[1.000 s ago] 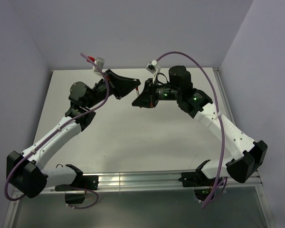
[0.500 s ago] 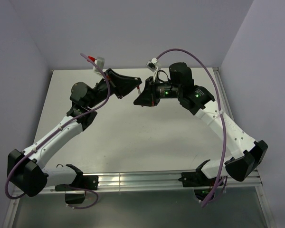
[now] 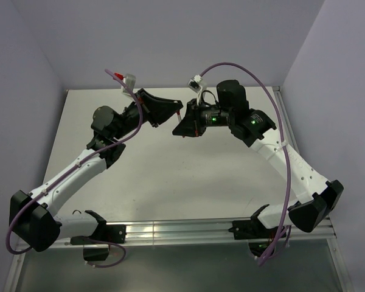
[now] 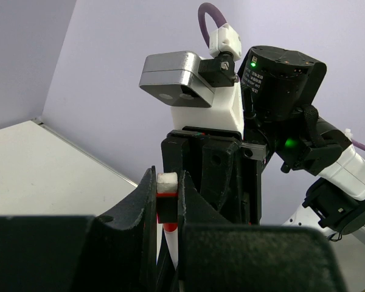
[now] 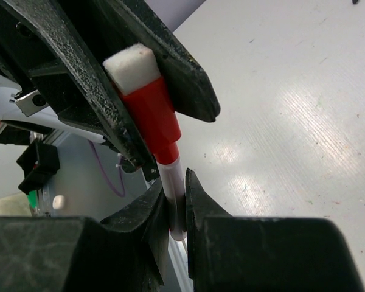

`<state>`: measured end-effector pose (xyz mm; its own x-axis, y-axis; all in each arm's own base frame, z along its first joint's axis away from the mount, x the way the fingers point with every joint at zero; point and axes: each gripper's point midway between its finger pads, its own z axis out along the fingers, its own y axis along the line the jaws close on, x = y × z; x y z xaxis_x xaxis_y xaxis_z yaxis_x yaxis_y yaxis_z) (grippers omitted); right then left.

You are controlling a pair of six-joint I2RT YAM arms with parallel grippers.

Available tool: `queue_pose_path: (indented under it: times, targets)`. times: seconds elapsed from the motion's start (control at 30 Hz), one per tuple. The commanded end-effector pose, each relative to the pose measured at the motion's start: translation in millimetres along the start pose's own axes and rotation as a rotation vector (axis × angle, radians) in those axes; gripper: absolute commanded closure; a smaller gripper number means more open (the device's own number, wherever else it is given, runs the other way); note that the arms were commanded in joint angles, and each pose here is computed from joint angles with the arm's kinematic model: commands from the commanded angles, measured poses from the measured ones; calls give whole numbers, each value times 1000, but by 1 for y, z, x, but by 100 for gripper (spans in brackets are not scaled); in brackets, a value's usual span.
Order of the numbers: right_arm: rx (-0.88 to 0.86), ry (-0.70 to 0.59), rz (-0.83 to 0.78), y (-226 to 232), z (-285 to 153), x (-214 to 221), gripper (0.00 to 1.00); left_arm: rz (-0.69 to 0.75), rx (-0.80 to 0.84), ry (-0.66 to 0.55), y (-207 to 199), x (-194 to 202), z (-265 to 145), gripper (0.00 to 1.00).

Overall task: Insert the pens into the pen caps
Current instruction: Press the pen cap onto the pen.

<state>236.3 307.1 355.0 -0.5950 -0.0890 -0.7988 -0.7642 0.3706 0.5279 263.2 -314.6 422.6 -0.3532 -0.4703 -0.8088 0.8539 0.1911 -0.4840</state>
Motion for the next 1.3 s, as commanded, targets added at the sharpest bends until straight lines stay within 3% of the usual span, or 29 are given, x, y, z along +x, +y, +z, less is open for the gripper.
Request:
queue_pose_path:
  times: [0.0,0.8,1.27]
  targets:
    - [-22,-623,-360,66,-71,-173,100,-295,154,594,-31,158,-48,100]
    - [-2,-624,-376,66,-74,-177,100,-302,145,622,-31,168,-49,100]
    - [-26,-644,-379,75,-76,-188,100,-328,85,686,-23,202,-60,100]
